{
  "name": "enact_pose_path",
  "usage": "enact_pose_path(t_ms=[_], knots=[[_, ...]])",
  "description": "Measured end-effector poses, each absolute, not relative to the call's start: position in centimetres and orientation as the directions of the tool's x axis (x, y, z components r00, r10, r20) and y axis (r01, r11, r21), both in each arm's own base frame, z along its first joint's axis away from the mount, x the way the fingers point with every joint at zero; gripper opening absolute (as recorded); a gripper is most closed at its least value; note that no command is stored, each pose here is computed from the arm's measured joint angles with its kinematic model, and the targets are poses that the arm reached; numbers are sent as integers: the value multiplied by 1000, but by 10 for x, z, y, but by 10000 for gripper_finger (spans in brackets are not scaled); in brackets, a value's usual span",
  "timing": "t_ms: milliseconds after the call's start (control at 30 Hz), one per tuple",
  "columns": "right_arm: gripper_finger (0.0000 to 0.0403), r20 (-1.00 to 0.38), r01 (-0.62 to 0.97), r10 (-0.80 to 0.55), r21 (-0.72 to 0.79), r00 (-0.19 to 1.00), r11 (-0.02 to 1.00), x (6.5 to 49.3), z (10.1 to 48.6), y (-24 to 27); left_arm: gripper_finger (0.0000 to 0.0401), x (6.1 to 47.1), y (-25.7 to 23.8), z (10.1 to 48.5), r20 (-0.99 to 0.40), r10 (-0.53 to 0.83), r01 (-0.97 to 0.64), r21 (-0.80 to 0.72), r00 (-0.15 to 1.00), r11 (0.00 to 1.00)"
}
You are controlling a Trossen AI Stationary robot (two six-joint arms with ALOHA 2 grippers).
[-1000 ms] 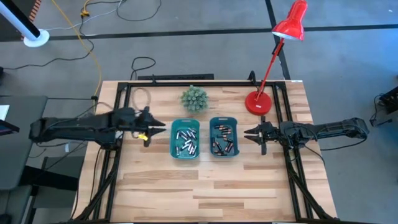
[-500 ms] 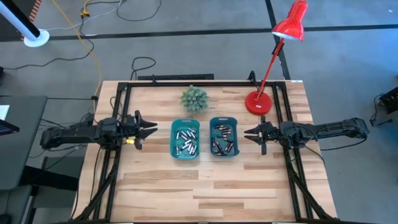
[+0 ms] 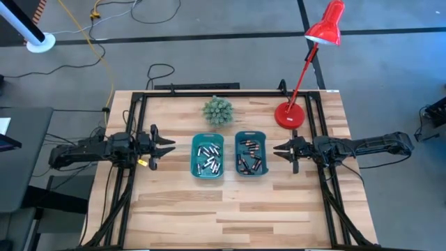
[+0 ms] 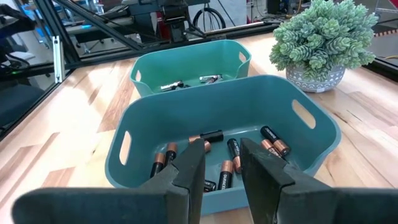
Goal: Sort batteries
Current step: Return to Home Position
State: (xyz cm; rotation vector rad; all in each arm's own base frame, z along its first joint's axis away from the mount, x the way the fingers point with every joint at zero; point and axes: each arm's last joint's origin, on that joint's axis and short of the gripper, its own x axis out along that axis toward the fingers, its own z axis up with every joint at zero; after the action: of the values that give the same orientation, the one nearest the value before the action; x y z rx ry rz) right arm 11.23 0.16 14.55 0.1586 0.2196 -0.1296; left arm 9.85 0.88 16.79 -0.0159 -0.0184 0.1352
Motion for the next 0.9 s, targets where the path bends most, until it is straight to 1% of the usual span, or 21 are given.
enact_pose_path(t_ms=[133,233,900], knots=[[118,-227,145,-110,142,968,979,112,145,2,106,99,9,167,5,130,-129,-124,991,984],[118,-226,145,-110,142,968,979,112,146,2,105,99,9,167,5,130,-128,-167,991,978],[118,-227,145,-110,141,968,979,112,145,2,105,99,9,166,4,131,-129,-176,991,976]])
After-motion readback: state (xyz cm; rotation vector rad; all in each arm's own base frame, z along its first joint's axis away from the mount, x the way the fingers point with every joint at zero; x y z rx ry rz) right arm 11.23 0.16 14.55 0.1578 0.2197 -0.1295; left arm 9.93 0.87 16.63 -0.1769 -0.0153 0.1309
